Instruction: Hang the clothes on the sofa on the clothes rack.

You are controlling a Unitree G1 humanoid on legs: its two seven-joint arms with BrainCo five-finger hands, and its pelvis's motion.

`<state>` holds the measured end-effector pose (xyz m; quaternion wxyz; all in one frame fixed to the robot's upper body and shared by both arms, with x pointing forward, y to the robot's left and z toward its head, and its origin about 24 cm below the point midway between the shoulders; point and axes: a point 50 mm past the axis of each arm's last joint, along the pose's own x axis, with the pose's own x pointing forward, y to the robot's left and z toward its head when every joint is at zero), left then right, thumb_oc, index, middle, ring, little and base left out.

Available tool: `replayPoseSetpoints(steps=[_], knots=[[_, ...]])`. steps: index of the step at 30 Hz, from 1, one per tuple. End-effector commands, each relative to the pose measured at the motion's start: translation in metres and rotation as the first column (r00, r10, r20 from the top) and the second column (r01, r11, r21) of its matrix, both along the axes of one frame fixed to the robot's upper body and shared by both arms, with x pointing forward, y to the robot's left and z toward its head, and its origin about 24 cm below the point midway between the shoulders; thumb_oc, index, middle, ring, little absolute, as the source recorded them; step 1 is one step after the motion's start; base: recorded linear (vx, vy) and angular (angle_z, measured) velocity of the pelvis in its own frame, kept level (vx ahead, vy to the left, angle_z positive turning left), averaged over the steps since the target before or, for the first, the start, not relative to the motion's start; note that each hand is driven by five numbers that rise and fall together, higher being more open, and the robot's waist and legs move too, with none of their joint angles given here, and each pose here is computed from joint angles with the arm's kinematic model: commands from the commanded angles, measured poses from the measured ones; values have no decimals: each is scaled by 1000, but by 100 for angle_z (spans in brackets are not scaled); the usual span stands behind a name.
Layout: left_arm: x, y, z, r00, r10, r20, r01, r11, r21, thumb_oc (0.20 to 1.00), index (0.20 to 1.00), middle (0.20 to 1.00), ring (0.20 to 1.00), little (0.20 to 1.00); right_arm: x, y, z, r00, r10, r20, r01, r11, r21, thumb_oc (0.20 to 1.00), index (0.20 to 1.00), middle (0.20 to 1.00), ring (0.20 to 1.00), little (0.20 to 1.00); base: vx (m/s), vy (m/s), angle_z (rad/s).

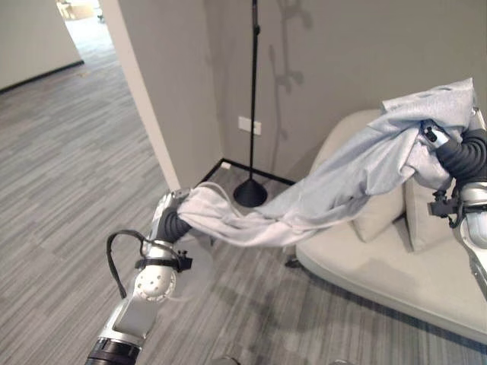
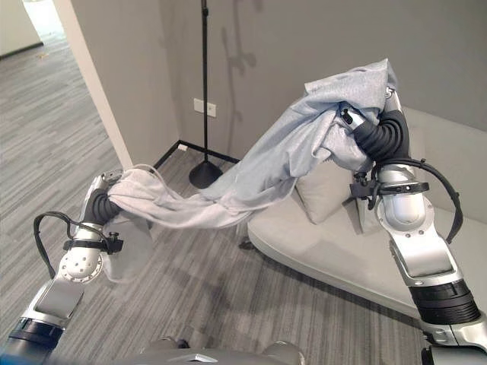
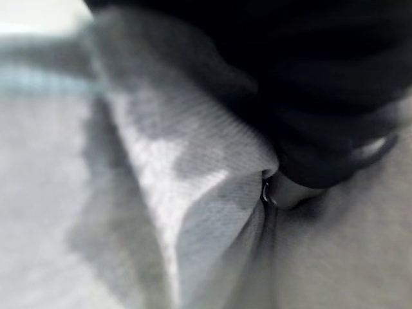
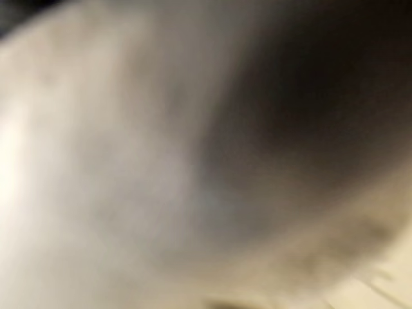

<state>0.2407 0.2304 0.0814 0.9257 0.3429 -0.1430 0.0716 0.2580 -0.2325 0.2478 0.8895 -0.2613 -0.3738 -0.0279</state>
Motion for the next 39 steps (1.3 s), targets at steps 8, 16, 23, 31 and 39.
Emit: replayPoseSetpoints(steps=[8,16,23,31,39], knots=[[20,-68,28,953,-274,127,286,954,-87,200,200,200,200,200,-20,-15,66,945,-47,324,48,999,4,200,200,200,200,200,278,73,3],[19,-77,36,930,-330,160,348,932,-101,200,200,200,200,200,-12,-8,66,954,-25,299,40,998,-42,200,200,200,200,200,221,-98,-1],[21,-75,46,935,-275,226,302,949,-95,200,200,200,200,200,-5,4,59,972,15,234,23,987,-158,200,200,200,200,200,284,149,-32],[23,-82,45,923,-306,232,308,951,29,200,200,200,200,200,5,-10,45,979,-87,187,112,986,-125,200,200,200,200,200,446,193,-42],[30,-76,62,906,-287,310,252,956,147,200,200,200,200,200,23,-16,45,950,-220,220,223,975,10,200,200,200,200,200,334,293,-22]])
